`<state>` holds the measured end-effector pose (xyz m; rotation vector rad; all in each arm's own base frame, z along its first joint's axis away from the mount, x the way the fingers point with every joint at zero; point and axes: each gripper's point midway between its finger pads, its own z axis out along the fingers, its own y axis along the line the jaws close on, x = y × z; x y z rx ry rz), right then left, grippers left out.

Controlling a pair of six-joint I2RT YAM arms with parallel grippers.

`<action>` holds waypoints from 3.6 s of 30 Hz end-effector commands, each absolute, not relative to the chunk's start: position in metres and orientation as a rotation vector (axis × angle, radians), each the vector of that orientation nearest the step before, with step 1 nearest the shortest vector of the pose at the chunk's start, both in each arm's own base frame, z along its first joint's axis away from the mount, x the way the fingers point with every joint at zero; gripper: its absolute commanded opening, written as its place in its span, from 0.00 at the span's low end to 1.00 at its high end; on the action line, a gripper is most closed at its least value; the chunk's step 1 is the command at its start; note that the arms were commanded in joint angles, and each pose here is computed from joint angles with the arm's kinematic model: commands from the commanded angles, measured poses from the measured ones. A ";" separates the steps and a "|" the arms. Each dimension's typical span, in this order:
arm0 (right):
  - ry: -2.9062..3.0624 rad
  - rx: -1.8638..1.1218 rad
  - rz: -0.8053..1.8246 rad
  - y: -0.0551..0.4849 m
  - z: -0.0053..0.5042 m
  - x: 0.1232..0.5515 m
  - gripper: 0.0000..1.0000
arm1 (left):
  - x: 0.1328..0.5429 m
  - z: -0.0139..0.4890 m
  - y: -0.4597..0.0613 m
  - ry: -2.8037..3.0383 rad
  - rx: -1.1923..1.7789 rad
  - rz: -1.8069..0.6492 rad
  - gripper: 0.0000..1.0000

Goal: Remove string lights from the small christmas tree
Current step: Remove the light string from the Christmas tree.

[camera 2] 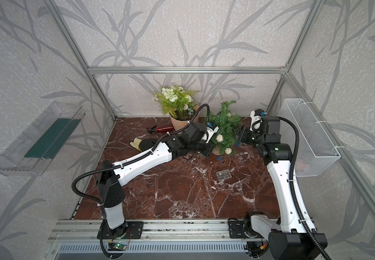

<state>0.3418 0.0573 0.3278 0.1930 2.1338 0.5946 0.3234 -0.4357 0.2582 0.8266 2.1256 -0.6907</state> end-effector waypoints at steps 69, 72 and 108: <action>2.383 0.349 0.232 0.010 0.190 0.319 0.71 | 0.312 0.252 -0.353 2.145 0.695 -0.493 0.79; 2.365 0.374 0.292 0.011 0.185 0.330 0.71 | 0.310 0.255 -0.352 2.142 0.702 -0.492 0.79; 2.425 0.572 0.401 0.003 0.137 0.327 0.57 | 0.300 0.254 -0.349 2.147 0.722 -0.470 0.77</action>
